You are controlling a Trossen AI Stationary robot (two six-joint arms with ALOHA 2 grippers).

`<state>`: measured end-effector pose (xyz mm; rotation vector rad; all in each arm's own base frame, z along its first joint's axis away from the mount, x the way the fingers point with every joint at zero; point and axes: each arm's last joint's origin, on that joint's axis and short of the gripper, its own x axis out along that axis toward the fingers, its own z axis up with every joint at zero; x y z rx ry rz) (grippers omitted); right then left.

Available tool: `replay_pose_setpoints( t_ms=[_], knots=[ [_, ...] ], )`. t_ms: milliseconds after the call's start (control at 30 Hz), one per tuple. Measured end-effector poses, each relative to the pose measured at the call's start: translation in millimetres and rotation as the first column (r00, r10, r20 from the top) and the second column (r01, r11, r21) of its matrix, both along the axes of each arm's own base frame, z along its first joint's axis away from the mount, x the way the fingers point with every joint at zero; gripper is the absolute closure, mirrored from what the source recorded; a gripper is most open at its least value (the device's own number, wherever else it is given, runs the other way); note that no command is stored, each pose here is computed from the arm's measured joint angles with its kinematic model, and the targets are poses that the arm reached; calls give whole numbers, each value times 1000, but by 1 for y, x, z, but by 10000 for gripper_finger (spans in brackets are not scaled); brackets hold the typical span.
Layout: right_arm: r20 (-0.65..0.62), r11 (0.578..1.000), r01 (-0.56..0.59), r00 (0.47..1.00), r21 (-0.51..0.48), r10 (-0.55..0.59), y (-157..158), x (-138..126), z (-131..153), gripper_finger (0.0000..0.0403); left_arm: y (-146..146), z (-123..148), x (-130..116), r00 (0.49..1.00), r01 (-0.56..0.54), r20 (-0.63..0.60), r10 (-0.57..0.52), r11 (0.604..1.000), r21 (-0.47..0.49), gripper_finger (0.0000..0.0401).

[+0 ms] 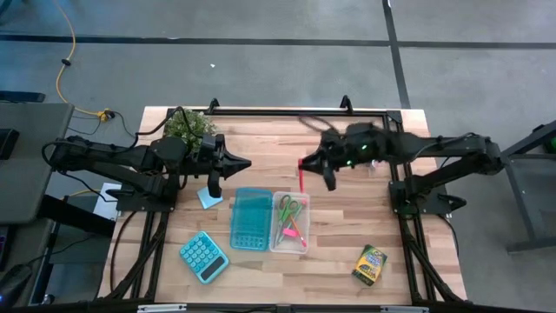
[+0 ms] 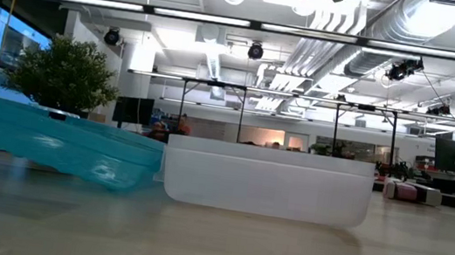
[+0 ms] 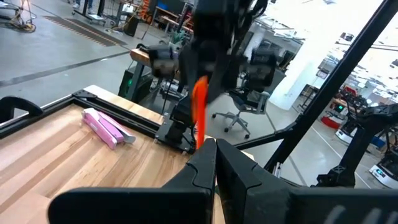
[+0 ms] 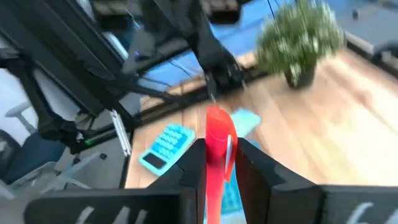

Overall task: Pack school essentials
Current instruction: Put the orange pen into the blue supply box

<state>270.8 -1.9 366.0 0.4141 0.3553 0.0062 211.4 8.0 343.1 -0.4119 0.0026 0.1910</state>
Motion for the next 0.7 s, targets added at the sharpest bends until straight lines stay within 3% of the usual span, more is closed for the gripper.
replay_pose_setpoints(
  t_ms=[167,367,533,700],
  knots=[
    [-92,992,22,996,126,-10,14,15,-51,350,0,0,0,1000,0,0,0,1000,0,401],
    [-39,936,58,998,348,-47,34,20,-104,350,0,0,0,1000,2,-6,-1,999,34,401],
    [-131,842,233,972,487,-193,46,11,-144,350,0,0,0,1000,2,-7,-1,999,34,401],
    [-281,694,413,910,590,-304,58,6,-176,350,0,0,0,1000,2,-7,-1,999,34,401]
  ],
)
